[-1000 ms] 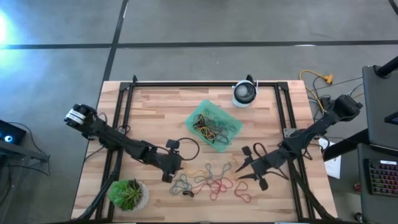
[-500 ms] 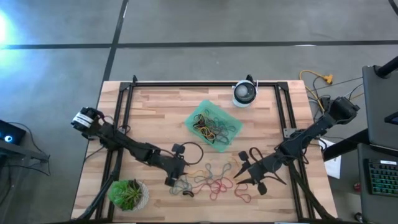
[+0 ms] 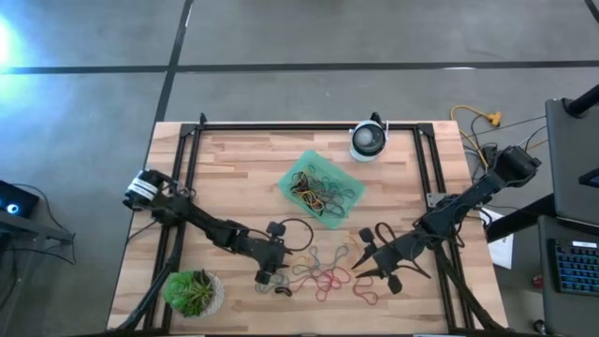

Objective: Pick and place rubber bands into bin
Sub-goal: Put the yellow rubber band into the blue bin

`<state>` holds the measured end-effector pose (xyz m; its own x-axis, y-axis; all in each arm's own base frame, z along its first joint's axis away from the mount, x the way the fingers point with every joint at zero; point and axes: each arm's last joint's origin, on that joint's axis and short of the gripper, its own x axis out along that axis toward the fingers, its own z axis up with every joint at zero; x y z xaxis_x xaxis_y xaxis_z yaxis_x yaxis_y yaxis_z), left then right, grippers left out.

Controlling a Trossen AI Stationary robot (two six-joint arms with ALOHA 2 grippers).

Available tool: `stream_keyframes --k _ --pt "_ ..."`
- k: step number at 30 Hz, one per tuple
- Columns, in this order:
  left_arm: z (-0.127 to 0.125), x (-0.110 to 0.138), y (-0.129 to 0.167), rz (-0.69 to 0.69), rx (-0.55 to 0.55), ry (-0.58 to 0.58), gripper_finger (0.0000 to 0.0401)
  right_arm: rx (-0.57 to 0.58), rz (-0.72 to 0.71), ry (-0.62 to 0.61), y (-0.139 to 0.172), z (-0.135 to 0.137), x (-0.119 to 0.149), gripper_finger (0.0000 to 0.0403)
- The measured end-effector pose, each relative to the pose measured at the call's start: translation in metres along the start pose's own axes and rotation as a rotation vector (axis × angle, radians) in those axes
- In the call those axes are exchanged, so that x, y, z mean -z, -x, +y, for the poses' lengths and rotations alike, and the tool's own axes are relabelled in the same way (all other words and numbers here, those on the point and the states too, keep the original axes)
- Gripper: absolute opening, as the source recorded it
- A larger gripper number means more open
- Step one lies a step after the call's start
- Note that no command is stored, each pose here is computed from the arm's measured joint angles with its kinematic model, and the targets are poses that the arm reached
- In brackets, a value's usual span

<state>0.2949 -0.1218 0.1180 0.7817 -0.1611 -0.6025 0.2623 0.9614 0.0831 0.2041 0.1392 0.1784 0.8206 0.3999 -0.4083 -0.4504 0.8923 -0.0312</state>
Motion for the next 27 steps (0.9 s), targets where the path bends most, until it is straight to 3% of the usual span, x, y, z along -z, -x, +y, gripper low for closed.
stream_keyframes --k 9,27 --pt "-0.002 -0.009 -0.005 -0.022 0.044 0.004 0.0164 -0.002 0.000 -0.002 0.000 0.000 0.000 0.0102" --pt "0.000 0.001 -0.013 0.018 0.040 0.085 0.0164 -0.001 0.002 -0.012 0.000 0.000 0.001 0.0092"
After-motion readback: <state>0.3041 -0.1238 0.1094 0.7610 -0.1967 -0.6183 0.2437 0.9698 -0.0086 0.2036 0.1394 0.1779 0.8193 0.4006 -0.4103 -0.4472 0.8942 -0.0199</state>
